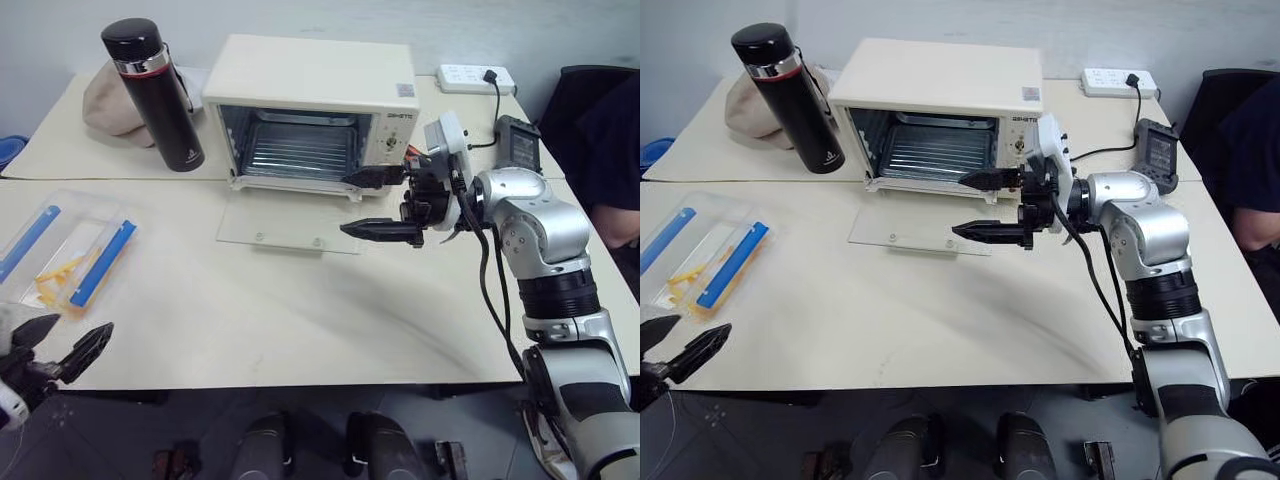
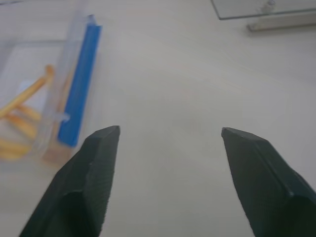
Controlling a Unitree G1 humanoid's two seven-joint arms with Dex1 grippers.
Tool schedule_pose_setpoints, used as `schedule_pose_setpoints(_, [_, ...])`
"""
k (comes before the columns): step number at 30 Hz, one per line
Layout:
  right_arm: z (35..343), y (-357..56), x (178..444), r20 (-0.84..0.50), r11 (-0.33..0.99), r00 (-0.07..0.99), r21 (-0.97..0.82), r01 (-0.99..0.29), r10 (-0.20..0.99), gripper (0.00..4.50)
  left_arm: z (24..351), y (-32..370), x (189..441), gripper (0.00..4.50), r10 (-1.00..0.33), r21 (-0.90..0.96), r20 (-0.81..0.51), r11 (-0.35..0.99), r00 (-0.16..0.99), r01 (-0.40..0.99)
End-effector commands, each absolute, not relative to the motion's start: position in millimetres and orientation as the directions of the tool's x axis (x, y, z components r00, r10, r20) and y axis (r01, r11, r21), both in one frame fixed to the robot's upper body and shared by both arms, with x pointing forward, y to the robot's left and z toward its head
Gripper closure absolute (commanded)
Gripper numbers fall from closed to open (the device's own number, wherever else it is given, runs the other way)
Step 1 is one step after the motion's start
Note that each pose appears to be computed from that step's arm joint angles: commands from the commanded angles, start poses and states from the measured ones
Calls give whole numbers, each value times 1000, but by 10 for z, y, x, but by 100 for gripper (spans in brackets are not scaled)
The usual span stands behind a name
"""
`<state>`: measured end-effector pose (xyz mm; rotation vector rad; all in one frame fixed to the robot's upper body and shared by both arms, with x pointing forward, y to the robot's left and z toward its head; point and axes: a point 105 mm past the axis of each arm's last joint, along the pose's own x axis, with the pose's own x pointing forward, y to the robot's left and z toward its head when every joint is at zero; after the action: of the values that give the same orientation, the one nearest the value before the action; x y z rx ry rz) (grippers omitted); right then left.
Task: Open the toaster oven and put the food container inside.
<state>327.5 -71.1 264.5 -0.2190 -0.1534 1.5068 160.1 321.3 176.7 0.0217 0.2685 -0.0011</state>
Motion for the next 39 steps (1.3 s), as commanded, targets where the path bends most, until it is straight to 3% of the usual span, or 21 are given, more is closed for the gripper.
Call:
schedule_pose_setpoints(1, [2735, -625, 3275, -44, 12, 26, -297, -955, 999, 0, 1742, 3700, 1382, 5, 329, -136, -244, 920, 912, -368])
schedule_pose_setpoints(3, [2728, -610, 3250, -51, -15, 0, -293, -956, 999, 0, 1705, 3859, 1351, 5, 431, -267, -245, 831, 868, -488])
schedule_pose_setpoints(8, [2728, -606, 3204, -44, -35, -24, -280, -959, 999, 0, 1652, 4078, 1522, 5, 554, -427, -256, 670, 792, -607])
schedule_pose_setpoints(15, [2659, -629, 3160, -33, -7, 1, -249, -968, 999, 0, 1669, 4207, 1926, 5, 595, -514, -341, 531, 728, -674])
schedule_pose_setpoints(26, [2614, -685, 3077, -6, 60, 63, -229, -972, 998, 0, 1588, 4192, 2292, 5, 514, -524, -461, 500, 723, -690])
schedule_pose_setpoints(30, [2610, -737, 3063, -4, 90, 94, -230, -969, 996, 0, 1574, 4256, 2281, 91, 526, -537, -496, 439, 691, -720])
schedule_pose_setpoints(39, [2649, -942, 3014, -25, 133, 141, -203, -970, 990, 0, 1563, 4281, 2324, 368, 509, -548, -524, 411, 683, -728])
